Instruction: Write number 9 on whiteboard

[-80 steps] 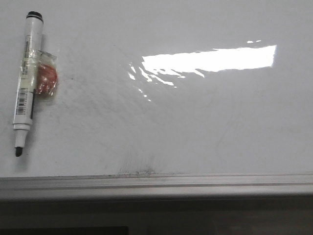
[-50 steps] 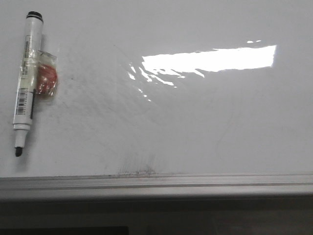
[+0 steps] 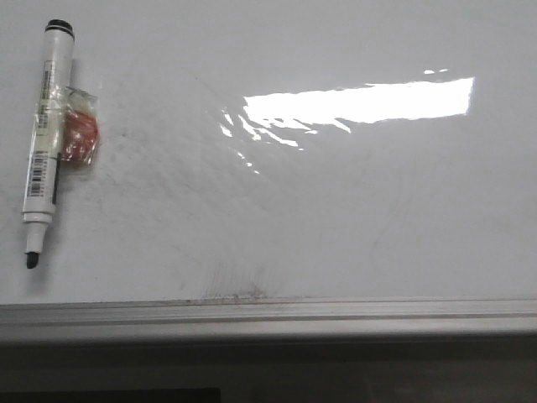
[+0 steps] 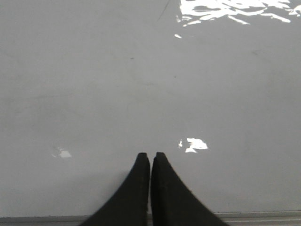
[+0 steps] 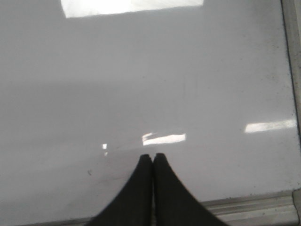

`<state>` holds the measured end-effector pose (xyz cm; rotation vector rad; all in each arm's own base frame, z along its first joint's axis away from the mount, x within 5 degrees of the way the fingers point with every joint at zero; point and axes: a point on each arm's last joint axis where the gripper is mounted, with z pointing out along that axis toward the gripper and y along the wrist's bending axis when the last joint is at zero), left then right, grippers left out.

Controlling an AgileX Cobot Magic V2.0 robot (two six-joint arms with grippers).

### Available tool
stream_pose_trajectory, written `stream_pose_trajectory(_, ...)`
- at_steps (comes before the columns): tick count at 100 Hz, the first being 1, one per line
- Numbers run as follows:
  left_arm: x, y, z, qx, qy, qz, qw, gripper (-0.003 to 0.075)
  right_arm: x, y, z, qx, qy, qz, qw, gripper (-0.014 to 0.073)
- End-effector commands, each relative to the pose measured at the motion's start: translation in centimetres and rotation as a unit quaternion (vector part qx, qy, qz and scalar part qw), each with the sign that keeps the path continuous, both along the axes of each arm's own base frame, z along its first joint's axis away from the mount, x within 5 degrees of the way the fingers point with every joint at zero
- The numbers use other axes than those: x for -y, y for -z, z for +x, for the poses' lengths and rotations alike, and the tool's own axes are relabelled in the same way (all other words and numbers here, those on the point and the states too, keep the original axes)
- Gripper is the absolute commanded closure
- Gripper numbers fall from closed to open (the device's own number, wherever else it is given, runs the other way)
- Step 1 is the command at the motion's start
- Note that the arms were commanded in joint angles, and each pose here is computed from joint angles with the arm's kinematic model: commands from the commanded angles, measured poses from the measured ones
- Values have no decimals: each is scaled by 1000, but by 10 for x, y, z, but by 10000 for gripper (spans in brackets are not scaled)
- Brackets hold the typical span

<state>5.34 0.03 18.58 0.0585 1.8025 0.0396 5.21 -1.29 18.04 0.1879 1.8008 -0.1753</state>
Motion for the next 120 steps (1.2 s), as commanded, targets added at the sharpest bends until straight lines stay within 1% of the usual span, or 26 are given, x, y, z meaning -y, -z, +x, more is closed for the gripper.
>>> stream_pose_trajectory(1,0,8,0,18,0,-1,1000,741,0,0,-1,17,1,-5,1000,658)
stream_pose_trajectory(13,0,8,0,19,0,0,1000,741,0,0,-1,17,1,-5,1000,658)
stream_pose_trajectory(16,0,7,0,20,-1,8,1000,741,0,0,-1,17,1,-5,1000,658)
stream_pose_trajectory(30,0,3,1,45,0,15,999,741,0,-2,0,28,0,-7,1000,658)
stream_pose_trajectory(42,-1,-4,2,83,3,54,995,741,0,-9,1,68,-3,-16,998,658)
stream_pose_trajectory(67,0,-13,2,133,8,54,990,741,-1,-20,2,126,-7,-28,992,658)
stream_pose_trajectory(78,1,-17,2,154,9,40,987,741,-1,-26,1,156,-9,-34,987,658)
stream_pose_trajectory(87,1,-19,2,164,10,39,986,741,-2,-30,1,179,-10,-39,983,658)
stream_pose_trajectory(94,2,-21,1,178,11,33,983,741,-2,-33,1,195,-12,-36,980,658)
stream_pose_trajectory(105,2,-26,1,206,11,14,978,741,-2,-34,0,201,-12,-31,979,658)
stream_pose_trajectory(113,2,-27,0,207,10,2,978,741,-2,-35,0,204,-11,-24,979,658)
stream_pose_trajectory(120,1,-28,0,209,7,-25,978,741,-2,-39,-1,202,-11,-22,979,658)
